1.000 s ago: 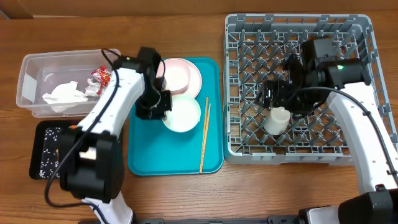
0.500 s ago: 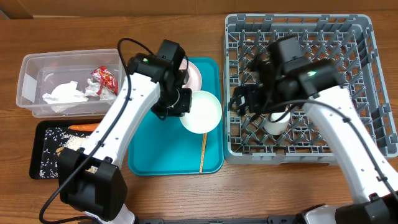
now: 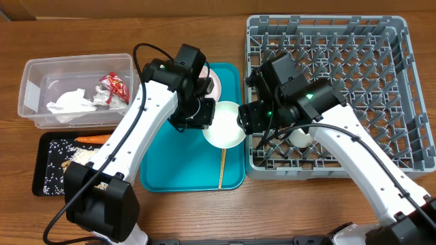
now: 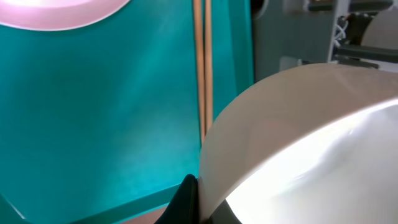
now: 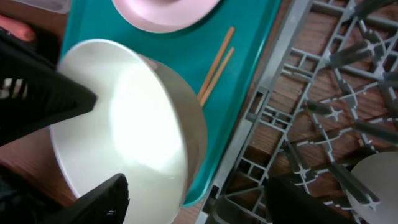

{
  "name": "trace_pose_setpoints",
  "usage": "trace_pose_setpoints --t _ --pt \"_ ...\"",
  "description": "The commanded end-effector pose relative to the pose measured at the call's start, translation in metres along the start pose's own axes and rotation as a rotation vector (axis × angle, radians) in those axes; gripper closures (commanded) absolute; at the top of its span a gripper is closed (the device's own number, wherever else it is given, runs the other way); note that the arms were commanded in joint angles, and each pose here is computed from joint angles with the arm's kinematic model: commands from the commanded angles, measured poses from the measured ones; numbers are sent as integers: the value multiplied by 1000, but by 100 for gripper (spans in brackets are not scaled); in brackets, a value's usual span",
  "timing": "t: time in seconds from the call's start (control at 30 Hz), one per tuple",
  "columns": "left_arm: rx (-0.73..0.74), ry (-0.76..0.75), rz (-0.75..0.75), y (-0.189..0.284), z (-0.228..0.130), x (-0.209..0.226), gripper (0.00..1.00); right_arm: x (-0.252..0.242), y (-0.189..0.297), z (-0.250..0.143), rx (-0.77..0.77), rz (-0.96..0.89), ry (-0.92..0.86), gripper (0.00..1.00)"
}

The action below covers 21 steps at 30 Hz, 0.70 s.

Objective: Sort waste into correct bins and load items into the dishwasher
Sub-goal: 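Lift the white bowl toward the right gripper and grasp it with right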

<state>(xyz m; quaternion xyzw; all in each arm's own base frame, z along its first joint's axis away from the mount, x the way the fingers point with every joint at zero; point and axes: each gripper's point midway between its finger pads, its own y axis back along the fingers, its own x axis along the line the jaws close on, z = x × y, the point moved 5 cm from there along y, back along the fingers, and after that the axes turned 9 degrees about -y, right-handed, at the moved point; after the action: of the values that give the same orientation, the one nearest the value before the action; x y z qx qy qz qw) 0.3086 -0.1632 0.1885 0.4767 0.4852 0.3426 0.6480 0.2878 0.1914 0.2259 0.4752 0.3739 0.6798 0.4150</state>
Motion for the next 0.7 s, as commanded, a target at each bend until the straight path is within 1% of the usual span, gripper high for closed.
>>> trace_pose_setpoints --t 0.0,0.07,0.23,0.33,0.4,0.43,0.6,0.67 --pt "-27 -44 -41 8 2 -9 96 -3 -8 -4 7 -15 -9 33" --pt "-27 -44 -41 8 2 -9 96 -4 -10 -5 9 -16 -10 43" --pt "-27 -44 -49 8 2 -10 96 -4 -10 -4 3 -14 -8 61" --pt "-24 -45 -84 8 1 -14 96 -4 -10 -3 -3 -11 -7 81" --pt "-23 -45 -100 9 1 -16 96 -3 -10 -2 -6 -10 -6 88" --pt "-22 -45 -106 9 1 -17 96 -3 -10 -2 -8 -10 -6 91" --pt "-27 -50 -163 10 2 -24 96 -3 -10 -2 -10 -9 -5 93" --pt "-34 -55 -190 10 4 -27 96 -3 -10 -2 -10 -9 -5 96"
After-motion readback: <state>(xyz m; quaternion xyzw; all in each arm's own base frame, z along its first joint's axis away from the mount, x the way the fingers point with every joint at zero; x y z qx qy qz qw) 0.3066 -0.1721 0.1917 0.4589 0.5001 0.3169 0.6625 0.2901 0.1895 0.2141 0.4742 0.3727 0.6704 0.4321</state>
